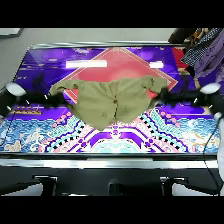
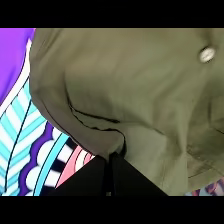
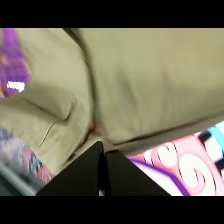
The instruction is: Fold the clothes and pants, and hang the long-sleeved shirts on hangers.
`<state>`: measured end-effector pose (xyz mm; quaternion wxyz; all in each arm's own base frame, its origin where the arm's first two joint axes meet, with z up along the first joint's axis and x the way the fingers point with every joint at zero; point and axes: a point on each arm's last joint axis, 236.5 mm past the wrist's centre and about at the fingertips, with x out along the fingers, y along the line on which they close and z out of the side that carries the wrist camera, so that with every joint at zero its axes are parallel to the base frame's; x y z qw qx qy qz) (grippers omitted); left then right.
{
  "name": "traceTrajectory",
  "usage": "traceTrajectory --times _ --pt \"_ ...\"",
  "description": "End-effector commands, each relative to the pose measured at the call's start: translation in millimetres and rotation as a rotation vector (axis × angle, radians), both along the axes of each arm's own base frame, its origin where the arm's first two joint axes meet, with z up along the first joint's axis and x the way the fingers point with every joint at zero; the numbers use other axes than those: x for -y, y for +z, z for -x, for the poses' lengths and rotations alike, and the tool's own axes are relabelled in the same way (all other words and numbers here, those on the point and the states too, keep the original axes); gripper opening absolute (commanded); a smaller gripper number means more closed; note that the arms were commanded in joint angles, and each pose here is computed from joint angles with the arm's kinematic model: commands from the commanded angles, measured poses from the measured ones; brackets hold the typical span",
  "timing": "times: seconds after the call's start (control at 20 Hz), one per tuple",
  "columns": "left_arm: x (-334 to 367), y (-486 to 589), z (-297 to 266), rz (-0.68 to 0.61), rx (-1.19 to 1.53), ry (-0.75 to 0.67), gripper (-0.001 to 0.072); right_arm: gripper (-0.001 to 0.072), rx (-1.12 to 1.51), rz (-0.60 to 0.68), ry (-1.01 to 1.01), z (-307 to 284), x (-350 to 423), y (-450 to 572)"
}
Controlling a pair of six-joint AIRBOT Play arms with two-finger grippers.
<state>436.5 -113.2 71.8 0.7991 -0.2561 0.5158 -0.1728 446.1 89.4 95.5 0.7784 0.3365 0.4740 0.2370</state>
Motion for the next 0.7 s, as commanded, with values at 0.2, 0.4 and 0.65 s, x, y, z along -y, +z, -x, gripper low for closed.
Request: traceTrajectory --times 0.2,0.4,0.65 --pt "1 349 -2 -0.036 0.835 -0.009 0.0016 0.0029 0.956 0.175 -0.152 45 7 379" --pt "-3 413 77 -0.048 0.987 0.039 0.0016 0.0029 1.226 0.286 -0.274 150 10 466" --pt "-24 448 157 -0.117 1.095 0.139 0.0017 0.0029 1.293 0.389 -0.451 238 30 494"
